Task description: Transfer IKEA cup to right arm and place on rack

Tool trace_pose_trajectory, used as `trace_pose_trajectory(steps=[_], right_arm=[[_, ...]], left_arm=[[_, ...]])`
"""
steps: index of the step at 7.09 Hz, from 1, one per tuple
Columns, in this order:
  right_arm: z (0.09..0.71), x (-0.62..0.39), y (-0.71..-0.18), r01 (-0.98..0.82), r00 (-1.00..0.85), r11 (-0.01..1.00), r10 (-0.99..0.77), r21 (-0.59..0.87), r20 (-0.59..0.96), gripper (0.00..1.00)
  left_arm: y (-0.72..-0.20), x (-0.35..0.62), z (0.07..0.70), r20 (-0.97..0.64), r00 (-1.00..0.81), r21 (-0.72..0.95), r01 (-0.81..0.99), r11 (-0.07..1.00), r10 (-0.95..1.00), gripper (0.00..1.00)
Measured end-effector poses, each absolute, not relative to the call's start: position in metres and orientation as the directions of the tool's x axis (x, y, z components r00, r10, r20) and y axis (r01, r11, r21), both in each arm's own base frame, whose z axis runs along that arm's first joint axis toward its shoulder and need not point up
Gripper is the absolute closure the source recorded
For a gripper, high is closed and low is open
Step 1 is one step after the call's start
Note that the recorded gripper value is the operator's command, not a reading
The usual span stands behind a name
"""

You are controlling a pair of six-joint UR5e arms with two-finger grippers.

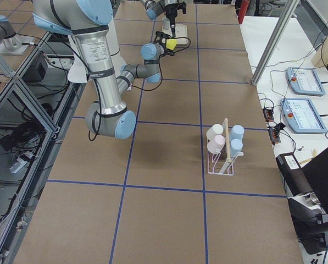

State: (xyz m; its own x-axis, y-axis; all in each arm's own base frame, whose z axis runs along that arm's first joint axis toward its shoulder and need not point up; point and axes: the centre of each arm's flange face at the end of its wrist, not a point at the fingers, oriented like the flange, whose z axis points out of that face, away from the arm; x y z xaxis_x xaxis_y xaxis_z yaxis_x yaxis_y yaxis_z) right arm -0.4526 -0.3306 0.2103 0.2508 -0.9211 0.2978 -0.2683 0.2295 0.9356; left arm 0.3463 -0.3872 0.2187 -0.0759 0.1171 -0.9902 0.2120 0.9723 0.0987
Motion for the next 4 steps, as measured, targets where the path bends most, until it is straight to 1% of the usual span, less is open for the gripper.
trace_pose_trajectory(steps=[2, 3, 4], right_arm=[[0.256, -0.429, -0.352, -0.184, 0.330, 0.260, -0.892, 0.948, 0.309, 1.00], [0.290, -0.412, -0.373, -0.089, 0.405, 0.296, -0.862, 0.951, 0.306, 1.00], [0.319, -0.397, -0.393, 0.026, 0.476, 0.317, -0.838, 0.948, 0.267, 1.00]], left_arm=[[-0.390, 0.323, 0.261, -0.972, 0.030, 0.233, 0.235, 0.944, 0.232, 0.00], [-0.394, 0.310, 0.277, -0.961, 0.073, 0.278, 0.242, 0.929, 0.268, 0.00], [-0.397, 0.301, 0.289, -0.951, 0.103, 0.308, 0.245, 0.919, 0.292, 0.00]])
